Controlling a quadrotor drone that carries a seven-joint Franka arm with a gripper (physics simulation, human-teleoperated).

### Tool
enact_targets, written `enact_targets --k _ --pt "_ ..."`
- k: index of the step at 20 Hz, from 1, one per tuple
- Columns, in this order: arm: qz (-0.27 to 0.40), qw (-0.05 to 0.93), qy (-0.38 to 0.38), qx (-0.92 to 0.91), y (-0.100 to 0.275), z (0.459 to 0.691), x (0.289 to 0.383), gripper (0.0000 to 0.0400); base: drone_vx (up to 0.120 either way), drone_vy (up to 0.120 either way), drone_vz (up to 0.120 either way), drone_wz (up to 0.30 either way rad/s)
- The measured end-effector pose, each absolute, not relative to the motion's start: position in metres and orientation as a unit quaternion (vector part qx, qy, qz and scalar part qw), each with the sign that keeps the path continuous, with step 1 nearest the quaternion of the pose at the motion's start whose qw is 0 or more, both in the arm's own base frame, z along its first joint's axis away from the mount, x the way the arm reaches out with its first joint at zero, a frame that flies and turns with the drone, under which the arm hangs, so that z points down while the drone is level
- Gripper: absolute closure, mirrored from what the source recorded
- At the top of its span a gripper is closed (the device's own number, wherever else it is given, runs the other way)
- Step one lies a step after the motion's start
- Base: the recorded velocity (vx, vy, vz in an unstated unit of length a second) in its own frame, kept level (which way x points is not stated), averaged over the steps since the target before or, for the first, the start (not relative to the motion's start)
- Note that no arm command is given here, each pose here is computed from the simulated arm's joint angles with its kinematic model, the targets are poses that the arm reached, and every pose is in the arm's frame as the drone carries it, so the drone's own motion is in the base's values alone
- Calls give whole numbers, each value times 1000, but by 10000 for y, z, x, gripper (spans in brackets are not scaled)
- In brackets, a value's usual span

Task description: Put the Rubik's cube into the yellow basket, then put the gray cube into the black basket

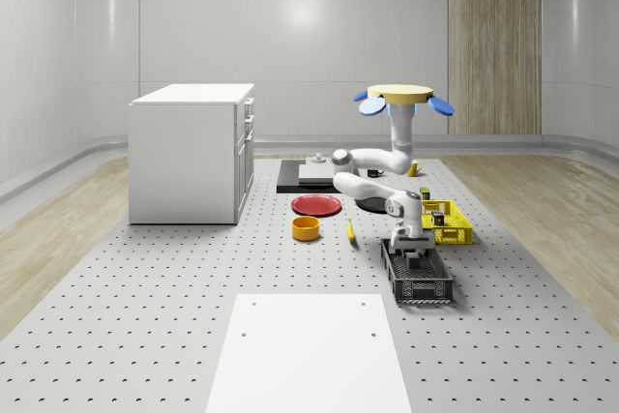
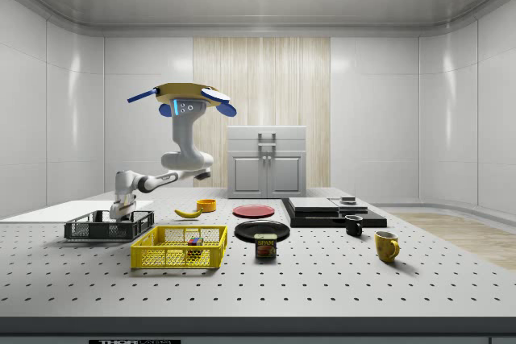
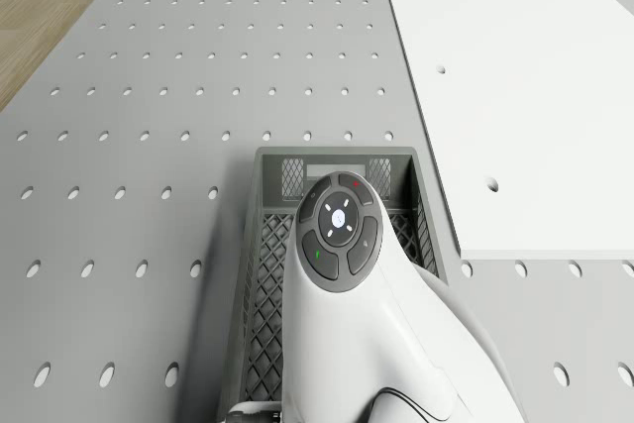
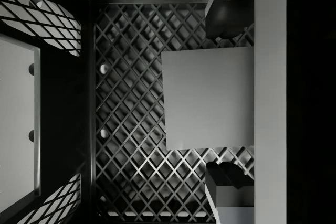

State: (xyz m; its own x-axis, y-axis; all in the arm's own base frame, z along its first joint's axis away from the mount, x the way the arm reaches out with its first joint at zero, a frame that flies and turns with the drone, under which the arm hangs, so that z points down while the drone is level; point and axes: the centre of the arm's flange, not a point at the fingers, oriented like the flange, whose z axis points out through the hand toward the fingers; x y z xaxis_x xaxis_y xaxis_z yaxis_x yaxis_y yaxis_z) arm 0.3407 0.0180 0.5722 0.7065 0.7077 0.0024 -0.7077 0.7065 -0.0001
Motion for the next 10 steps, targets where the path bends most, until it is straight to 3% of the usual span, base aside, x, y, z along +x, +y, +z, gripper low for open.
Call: enact_targets --k 10 --pt "383 924 -1 0 180 5413 3407 3 0 0 0 0"
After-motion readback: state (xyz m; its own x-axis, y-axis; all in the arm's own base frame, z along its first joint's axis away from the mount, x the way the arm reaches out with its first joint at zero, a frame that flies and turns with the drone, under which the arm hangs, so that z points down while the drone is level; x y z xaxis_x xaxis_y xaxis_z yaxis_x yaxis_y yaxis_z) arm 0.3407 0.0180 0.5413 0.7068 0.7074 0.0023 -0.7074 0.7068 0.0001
